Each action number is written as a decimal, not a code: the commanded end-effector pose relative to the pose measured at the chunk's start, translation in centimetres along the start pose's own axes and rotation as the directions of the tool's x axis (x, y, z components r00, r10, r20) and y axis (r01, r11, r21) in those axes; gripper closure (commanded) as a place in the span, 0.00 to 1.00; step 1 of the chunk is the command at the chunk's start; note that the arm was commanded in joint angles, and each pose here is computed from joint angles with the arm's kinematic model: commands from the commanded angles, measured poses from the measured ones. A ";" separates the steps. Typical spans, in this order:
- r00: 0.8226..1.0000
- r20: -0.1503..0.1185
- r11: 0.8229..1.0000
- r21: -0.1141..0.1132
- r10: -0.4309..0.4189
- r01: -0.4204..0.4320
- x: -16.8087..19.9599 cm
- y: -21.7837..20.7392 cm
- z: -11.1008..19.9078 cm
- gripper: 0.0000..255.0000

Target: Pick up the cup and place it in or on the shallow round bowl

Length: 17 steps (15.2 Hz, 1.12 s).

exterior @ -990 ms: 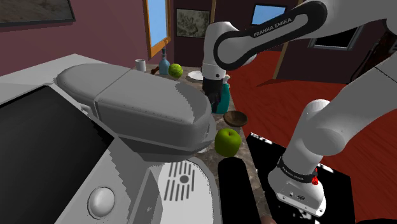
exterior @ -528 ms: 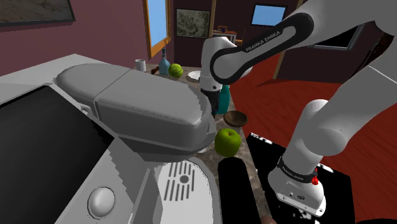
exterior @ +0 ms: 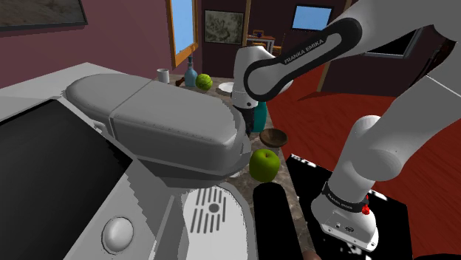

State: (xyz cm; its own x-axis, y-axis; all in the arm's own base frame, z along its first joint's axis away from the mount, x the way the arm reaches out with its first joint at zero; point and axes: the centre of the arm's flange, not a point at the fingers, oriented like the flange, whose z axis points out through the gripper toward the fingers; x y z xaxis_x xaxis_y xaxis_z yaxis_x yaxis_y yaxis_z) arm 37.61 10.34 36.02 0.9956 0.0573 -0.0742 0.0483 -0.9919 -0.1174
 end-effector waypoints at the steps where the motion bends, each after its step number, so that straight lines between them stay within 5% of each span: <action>1: 1.000 0.000 1.000 0.000 0.000 0.000 0.0 0.0 0.0 1.00; 10: 1.000 0.000 1.000 0.000 0.000 0.000 0.0 0.0 0.0 1.00; 17: 1.000 0.000 1.000 0.000 0.000 0.000 -0.3 -0.4 -3.7 1.00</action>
State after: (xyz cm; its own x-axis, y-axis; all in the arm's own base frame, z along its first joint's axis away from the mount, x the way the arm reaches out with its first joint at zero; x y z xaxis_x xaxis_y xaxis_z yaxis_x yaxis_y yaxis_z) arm 37.58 10.36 39.20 0.9956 0.0573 -0.0739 0.0484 -0.9919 -0.1174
